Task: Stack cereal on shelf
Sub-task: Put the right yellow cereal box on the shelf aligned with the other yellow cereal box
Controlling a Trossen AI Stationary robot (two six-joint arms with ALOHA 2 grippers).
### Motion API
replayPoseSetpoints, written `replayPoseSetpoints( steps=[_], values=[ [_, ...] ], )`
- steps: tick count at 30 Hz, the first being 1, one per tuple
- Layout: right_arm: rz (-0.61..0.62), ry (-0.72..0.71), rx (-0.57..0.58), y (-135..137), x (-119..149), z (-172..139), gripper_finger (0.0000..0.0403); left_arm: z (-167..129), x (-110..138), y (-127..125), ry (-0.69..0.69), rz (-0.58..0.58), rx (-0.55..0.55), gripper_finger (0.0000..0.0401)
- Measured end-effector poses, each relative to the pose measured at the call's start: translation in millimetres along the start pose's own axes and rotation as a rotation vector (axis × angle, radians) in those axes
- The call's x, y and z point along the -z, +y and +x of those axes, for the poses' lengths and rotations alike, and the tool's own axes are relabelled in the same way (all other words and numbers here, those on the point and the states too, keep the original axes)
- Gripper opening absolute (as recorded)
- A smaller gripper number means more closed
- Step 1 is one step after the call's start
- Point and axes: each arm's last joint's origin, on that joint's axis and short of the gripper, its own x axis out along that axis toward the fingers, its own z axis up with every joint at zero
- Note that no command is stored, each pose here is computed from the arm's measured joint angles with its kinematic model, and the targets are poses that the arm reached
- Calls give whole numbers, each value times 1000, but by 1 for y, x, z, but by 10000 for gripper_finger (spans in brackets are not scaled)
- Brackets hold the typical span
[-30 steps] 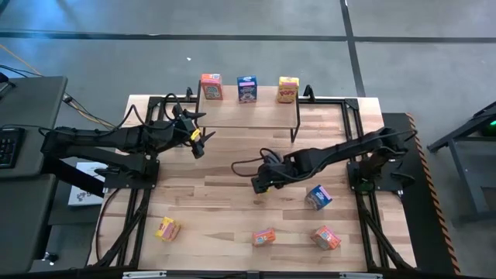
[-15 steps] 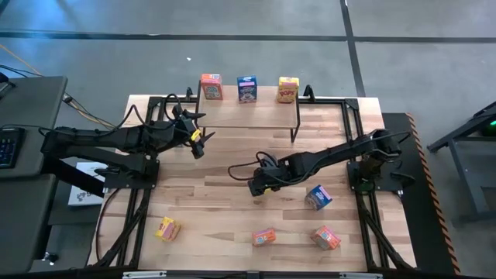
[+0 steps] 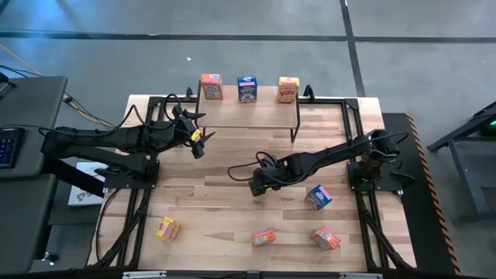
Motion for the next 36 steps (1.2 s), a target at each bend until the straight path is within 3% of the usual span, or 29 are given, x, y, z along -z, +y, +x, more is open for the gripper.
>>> replayPoseSetpoints(
  steps=[25,36],
  values=[
    [-78,13,-7,0,0,0,167,0,0,0,0,0,0,330],
    [-210,29,2,0,-3,-3,150,0,0,0,0,0,0,330]
  ],
)
